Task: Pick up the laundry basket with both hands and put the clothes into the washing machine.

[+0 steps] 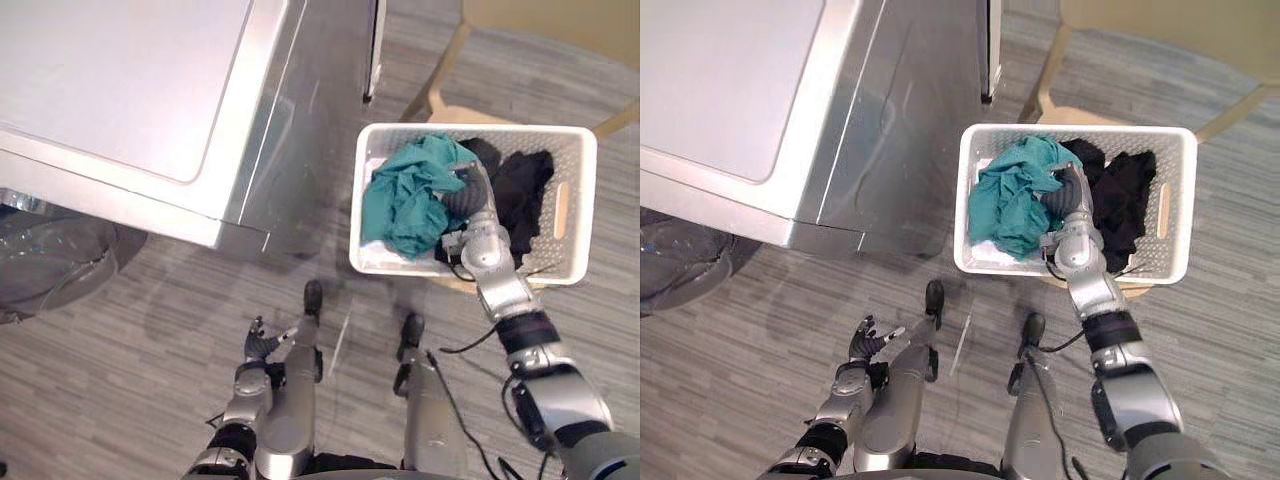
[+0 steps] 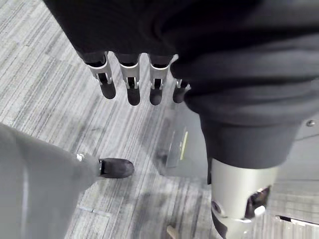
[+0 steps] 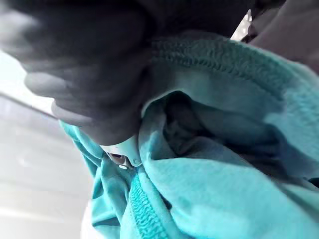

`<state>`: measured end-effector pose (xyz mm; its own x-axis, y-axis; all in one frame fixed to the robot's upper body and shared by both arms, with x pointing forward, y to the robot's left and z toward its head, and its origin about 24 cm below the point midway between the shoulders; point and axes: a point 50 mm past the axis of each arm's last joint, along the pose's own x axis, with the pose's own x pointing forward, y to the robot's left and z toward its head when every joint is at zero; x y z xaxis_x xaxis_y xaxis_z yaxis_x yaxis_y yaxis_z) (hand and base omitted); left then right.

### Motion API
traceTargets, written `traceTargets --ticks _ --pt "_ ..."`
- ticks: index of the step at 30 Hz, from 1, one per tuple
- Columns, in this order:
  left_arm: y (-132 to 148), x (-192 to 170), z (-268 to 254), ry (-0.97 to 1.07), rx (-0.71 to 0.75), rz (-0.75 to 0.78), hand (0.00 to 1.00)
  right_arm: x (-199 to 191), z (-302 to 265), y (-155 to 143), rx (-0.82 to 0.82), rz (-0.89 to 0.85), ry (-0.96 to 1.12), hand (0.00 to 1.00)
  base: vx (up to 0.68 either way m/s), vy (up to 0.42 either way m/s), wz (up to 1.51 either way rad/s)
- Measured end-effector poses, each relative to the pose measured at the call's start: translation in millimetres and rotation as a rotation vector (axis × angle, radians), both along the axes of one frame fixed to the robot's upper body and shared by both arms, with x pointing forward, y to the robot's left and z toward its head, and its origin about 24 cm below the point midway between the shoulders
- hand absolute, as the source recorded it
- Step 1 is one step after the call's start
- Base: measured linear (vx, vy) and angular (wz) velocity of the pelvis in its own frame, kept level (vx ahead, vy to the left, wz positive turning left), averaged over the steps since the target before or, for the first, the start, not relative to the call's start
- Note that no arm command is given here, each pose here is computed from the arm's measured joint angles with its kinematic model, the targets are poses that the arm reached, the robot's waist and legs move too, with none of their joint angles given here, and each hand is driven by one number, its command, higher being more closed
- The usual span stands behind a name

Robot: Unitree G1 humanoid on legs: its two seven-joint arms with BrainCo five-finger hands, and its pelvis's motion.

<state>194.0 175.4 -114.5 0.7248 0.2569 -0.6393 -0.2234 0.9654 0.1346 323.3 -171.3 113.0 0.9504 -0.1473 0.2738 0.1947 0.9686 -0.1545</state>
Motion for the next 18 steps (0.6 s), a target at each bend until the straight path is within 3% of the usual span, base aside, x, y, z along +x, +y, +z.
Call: traceTargets --ticks 9,18 --pt "26 -60 -24 0.170 0.018 0.092 0.00 -58 1 11 0.298 0.164 -0.142 1.00 0.08 0.014 0.01" --pt "38 -73 -21 0.154 0.029 0.118 0.00 -78 -7 13 0.363 0.221 -0.159 1.00 -0.03 0.007 0.00"
